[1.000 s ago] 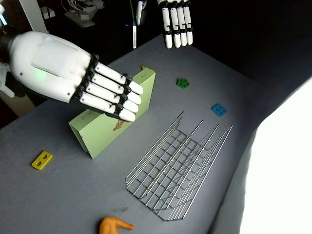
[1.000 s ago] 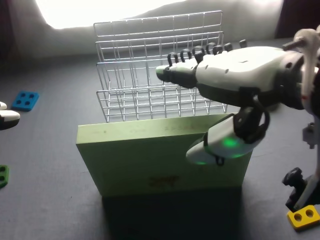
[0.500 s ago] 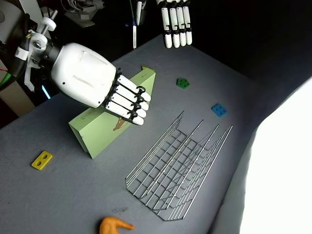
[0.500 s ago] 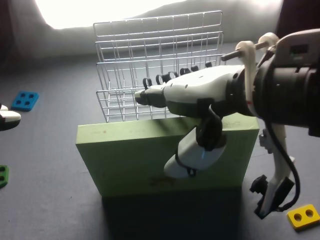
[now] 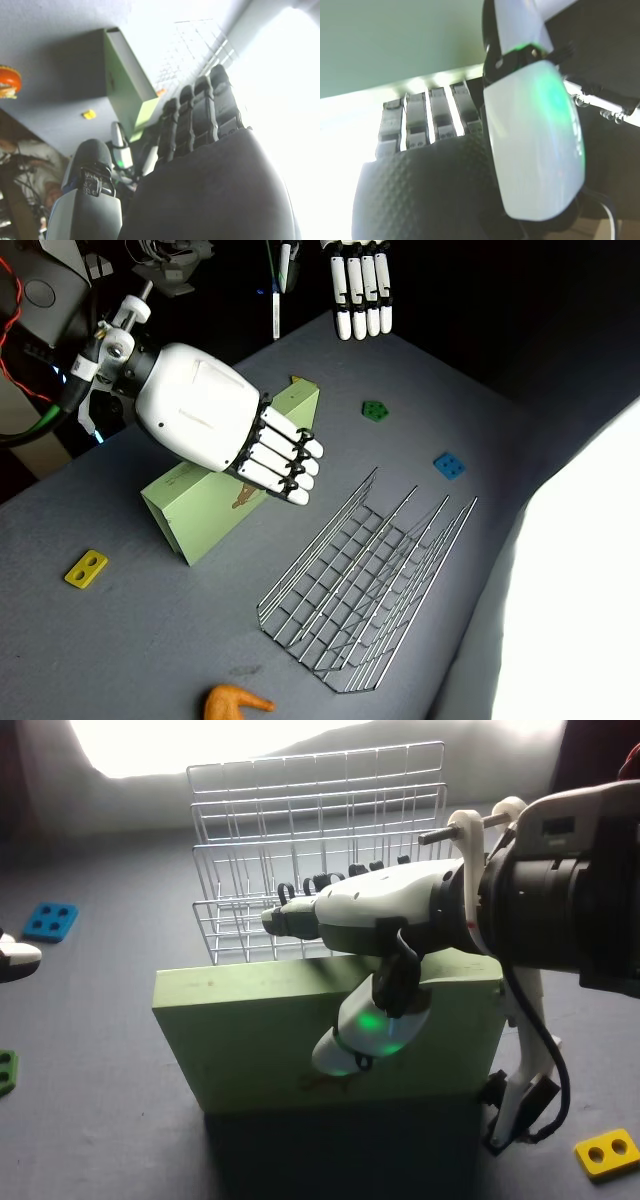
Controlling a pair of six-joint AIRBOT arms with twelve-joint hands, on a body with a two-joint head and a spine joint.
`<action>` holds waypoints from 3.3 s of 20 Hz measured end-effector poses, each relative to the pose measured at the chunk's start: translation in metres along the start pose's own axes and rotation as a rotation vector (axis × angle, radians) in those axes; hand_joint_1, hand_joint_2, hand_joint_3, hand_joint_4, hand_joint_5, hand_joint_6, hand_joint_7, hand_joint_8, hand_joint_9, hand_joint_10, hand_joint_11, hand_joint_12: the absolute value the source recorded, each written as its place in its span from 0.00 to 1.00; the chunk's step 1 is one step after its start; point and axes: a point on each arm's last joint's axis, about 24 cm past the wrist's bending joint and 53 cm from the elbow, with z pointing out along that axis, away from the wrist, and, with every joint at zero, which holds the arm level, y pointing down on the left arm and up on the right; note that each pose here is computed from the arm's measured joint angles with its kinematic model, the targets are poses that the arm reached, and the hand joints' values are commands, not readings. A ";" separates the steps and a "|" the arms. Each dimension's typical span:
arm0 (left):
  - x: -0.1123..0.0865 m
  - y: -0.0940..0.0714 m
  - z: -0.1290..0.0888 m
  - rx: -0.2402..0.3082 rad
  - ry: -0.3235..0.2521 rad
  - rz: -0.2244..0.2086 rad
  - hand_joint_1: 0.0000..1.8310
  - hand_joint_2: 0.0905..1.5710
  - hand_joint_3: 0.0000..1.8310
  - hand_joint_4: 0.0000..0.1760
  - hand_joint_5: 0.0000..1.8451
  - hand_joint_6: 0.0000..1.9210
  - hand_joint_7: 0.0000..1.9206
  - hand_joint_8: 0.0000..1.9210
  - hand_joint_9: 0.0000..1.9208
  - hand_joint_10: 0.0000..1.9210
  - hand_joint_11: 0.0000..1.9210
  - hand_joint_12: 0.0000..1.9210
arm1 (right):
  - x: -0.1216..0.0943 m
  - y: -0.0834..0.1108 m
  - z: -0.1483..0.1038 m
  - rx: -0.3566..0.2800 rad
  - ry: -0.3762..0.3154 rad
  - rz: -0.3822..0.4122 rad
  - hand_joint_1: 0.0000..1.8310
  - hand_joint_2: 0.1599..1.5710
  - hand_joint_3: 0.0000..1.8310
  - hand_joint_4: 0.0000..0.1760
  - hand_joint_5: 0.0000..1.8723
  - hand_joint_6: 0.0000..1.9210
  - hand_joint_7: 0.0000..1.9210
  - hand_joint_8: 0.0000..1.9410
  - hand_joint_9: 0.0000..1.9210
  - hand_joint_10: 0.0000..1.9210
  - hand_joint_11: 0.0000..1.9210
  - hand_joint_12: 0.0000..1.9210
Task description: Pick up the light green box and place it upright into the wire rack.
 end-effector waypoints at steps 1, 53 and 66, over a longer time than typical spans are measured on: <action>0.000 0.000 0.000 0.000 0.000 0.000 0.06 0.82 0.00 0.08 0.02 0.00 0.00 0.00 0.00 0.00 0.00 0.03 | 0.000 0.001 0.000 -0.004 0.001 0.011 0.55 0.59 0.00 0.00 0.00 0.00 0.00 0.00 0.00 0.00 0.00 0.00; 0.002 -0.009 0.001 0.013 0.002 0.013 0.09 0.81 0.00 0.00 0.08 0.01 0.08 0.00 0.06 0.01 0.00 0.26 | -0.143 0.091 -0.053 -0.351 -0.439 -0.121 0.66 0.71 0.00 0.00 0.49 0.52 0.45 0.69 0.36 0.77 0.17 0.99; 0.000 -0.003 0.000 0.005 -0.001 0.002 0.09 0.81 0.00 0.06 0.05 0.00 0.06 0.00 0.05 0.00 0.00 0.23 | -0.176 0.055 -0.009 -0.299 -0.453 -0.042 0.66 0.72 0.00 0.00 0.49 0.50 0.43 0.73 0.33 0.80 0.18 1.00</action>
